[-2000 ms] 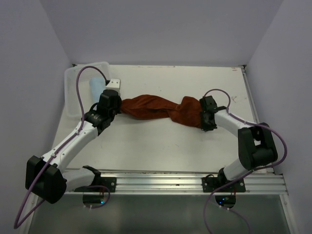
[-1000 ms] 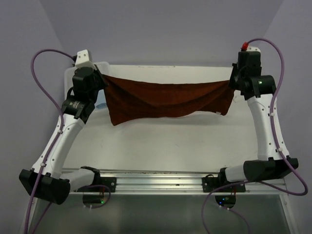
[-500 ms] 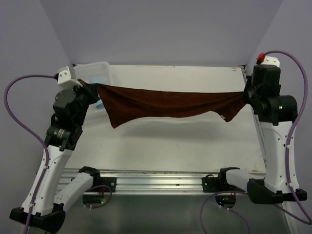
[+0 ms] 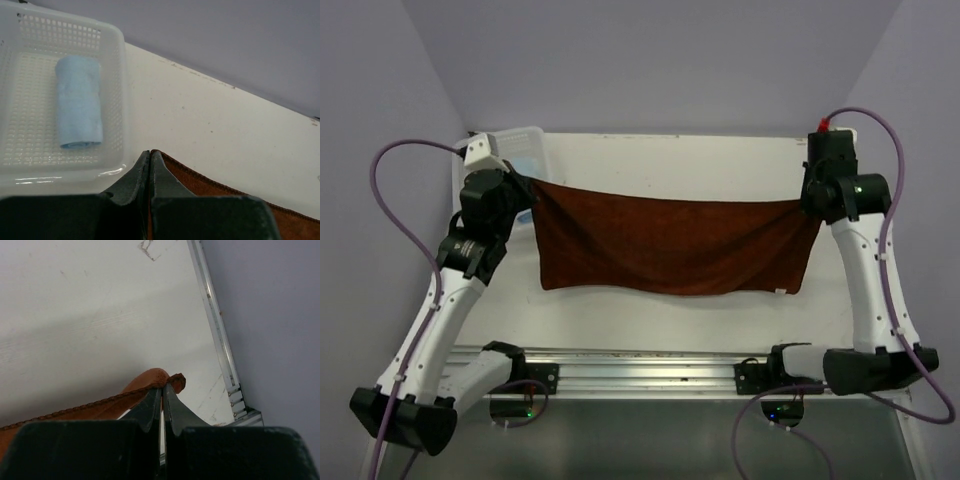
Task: Roll the towels
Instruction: Fold the towel
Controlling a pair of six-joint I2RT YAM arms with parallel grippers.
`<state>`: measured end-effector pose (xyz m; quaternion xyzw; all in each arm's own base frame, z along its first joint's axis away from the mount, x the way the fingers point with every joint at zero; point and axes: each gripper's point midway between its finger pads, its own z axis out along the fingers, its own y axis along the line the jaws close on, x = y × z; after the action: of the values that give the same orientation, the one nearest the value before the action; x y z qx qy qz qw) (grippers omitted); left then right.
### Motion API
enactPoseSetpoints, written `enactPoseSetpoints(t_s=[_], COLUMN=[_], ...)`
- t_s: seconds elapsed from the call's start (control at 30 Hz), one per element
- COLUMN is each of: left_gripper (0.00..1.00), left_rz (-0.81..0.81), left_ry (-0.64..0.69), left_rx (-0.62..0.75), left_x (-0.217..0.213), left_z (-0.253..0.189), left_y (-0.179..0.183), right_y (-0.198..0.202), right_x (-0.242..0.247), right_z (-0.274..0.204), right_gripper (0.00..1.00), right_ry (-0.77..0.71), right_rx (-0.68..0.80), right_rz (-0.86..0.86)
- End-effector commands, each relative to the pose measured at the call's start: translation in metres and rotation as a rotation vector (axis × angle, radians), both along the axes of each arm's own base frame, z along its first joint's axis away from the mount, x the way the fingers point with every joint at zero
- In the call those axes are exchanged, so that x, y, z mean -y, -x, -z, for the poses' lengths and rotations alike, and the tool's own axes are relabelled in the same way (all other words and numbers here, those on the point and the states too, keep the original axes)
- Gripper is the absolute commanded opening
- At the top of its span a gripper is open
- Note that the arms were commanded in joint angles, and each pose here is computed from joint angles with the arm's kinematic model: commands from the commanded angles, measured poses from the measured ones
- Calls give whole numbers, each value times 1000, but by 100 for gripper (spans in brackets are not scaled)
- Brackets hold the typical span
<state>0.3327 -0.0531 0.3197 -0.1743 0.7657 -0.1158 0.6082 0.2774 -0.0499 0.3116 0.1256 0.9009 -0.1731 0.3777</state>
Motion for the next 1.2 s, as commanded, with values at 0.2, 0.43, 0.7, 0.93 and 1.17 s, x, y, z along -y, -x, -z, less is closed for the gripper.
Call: enactPoseSetpoints(t_s=[0.2,0.43,0.7,0.93,1.17], left_gripper=[0,0,0,0,0], left_rz=[-44,-16,66,102,135], left_ry=[-30,-21,-26,-46,-29], left_rx=[-82,-116,-138,-121,-136], left_x=[7,5,17,18,22], left_z=[66,99,134,134,144], left_y=[-87,-137,-156,-145,-127], right_y=[-109,-166,-180,-164,-137], right_x=[7,16,18,21,35], right_z=[80,127,158,162,158], right_gripper=[0,0,0,0,0], right_ry=[-17,-2,16,25,32], right_rx=[-101,-142,-194,-217,-235], right_rz=[-4,24,5,21,62])
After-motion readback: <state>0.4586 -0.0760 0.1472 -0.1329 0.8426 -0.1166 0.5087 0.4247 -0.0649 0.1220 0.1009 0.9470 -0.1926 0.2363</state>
